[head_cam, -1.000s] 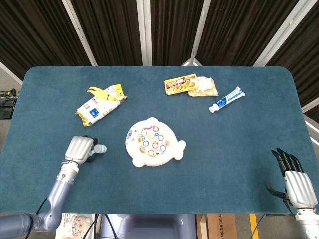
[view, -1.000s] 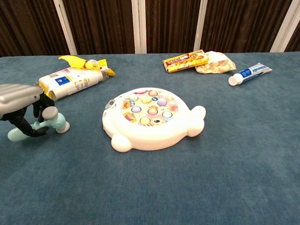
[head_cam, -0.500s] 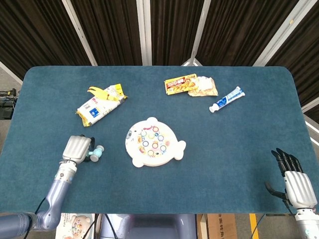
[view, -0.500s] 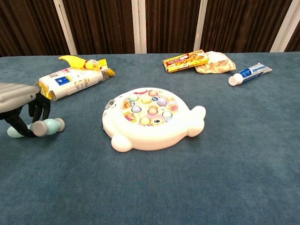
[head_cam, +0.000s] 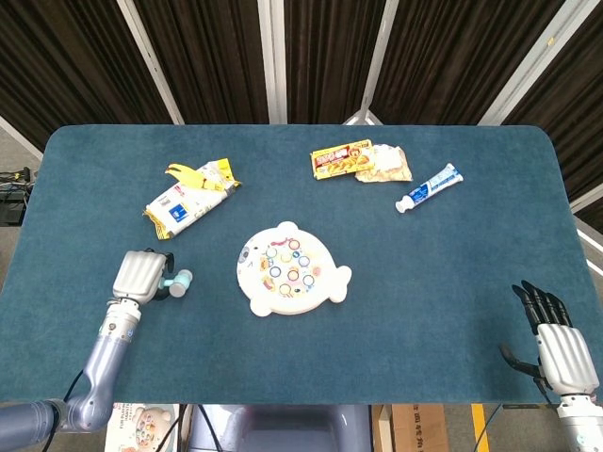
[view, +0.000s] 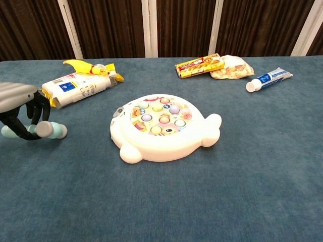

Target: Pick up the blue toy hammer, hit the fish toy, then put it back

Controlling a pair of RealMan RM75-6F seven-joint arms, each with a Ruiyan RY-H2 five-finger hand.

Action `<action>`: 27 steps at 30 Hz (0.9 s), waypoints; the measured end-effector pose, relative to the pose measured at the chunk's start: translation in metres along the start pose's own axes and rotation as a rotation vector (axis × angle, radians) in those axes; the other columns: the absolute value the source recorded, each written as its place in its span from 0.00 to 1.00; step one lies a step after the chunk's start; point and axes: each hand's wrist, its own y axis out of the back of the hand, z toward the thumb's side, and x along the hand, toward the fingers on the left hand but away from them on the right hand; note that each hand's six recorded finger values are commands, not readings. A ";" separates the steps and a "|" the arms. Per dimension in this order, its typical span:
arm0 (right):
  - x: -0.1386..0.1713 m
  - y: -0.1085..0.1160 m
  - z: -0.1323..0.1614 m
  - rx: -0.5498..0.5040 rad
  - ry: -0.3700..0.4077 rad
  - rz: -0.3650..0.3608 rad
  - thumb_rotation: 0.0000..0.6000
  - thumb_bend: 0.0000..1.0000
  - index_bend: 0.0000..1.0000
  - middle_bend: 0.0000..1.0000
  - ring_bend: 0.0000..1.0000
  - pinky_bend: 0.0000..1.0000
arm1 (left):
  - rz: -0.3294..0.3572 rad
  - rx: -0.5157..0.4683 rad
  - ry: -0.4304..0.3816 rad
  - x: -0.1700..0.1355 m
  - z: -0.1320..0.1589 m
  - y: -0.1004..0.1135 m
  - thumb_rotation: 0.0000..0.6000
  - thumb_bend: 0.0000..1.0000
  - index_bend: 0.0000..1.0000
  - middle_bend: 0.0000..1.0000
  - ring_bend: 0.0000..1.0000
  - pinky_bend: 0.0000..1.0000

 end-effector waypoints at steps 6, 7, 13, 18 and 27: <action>0.000 0.000 0.000 0.000 0.000 0.001 1.00 0.31 0.00 0.00 0.00 0.00 | -0.002 0.002 0.009 0.001 -0.003 0.000 1.00 0.31 0.50 0.55 0.42 0.53; 0.000 0.000 0.000 0.000 0.000 0.001 1.00 0.31 0.00 0.00 0.00 0.00 | -0.003 0.003 0.011 0.001 -0.004 0.000 1.00 0.29 0.50 0.55 0.41 0.53; 0.000 0.000 0.000 0.000 0.000 0.002 1.00 0.31 0.00 0.00 0.00 0.00 | -0.013 0.014 0.035 0.003 -0.009 -0.002 1.00 0.26 0.48 0.52 0.39 0.50; 0.000 0.000 0.000 0.000 0.001 0.003 1.00 0.31 0.00 0.00 0.00 0.00 | -0.020 0.025 0.051 0.004 -0.012 -0.002 1.00 0.26 0.46 0.46 0.36 0.46; 0.001 -0.001 0.001 -0.002 0.001 0.003 1.00 0.31 0.00 0.00 0.00 0.00 | 0.005 0.003 0.049 0.006 -0.008 0.003 1.00 0.26 0.45 0.42 0.33 0.43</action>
